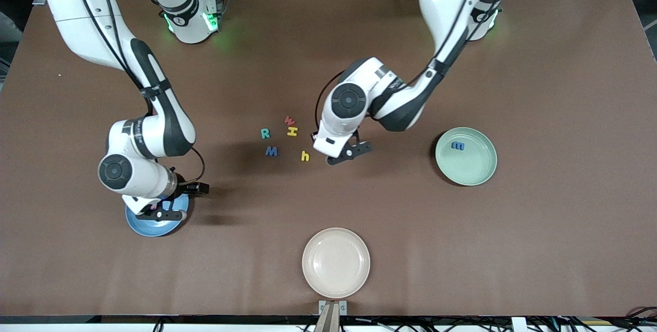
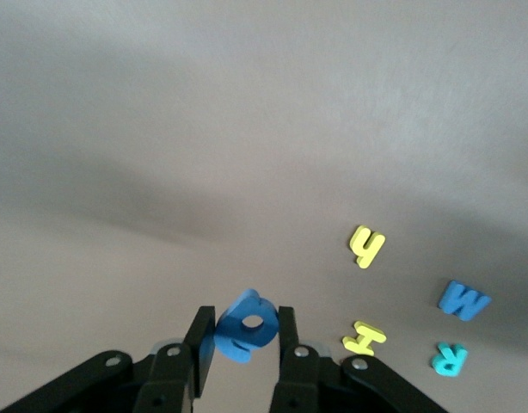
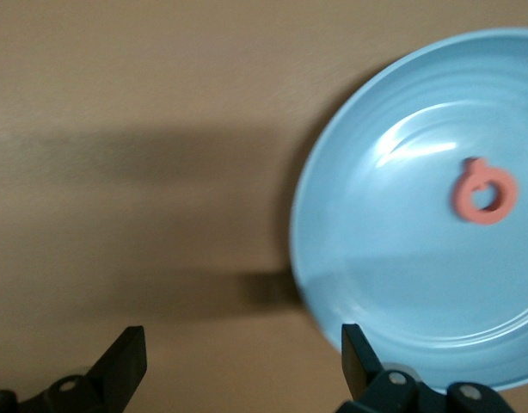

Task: Sort uppercase to blue plate, lowercase to green plate
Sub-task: 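Carry the blue letter toward the green plate with the left gripper, then release the blue letter onto the green plate with the left gripper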

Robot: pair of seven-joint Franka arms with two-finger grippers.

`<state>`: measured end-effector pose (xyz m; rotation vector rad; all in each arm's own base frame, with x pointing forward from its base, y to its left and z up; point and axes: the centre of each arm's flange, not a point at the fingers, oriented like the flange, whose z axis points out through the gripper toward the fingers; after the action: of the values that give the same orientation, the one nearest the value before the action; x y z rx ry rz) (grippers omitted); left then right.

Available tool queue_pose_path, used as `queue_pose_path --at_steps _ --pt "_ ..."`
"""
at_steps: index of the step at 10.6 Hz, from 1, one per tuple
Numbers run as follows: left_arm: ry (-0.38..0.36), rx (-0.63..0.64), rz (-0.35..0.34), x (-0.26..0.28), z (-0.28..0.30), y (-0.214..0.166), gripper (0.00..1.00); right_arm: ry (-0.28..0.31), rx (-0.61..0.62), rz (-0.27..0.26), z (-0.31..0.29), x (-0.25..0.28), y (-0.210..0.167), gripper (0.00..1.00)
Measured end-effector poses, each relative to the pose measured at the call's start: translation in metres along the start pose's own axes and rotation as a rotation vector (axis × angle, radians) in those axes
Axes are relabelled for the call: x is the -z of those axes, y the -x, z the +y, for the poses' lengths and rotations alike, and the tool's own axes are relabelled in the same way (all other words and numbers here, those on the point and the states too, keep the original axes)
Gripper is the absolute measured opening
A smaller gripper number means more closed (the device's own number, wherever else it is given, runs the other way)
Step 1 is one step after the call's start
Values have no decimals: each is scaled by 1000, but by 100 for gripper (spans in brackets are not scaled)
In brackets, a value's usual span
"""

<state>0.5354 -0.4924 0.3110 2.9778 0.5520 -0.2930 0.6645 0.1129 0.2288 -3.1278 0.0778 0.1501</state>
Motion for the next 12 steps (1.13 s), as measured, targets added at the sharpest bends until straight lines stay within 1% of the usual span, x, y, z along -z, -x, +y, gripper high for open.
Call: queue_pose_path --at_steps 3,4,6,9,10,12 --pt "24 -2 -14 67 -39 -43 33 -30 -52 -29 -54 -7 20 100" --pt "23 -10 -22 85 -52 -52 33 -35 -65 -37 -73 -8 30 100" --pt "-2 -47 -44 121 -85 -70 33 -28 -92 -43 -120 -5 56 100" --pt "-48 -114 -73 180 -153 -101 33 -16 -123 -39 -207 3 109 100" --pt "-72 -145 -103 193 -181 -112 33 -21 -130 -35 -236 5 128 100" --pt "-89 -183 -153 199 -229 -139 33 -44 -131 -9 -280 0 162 100"
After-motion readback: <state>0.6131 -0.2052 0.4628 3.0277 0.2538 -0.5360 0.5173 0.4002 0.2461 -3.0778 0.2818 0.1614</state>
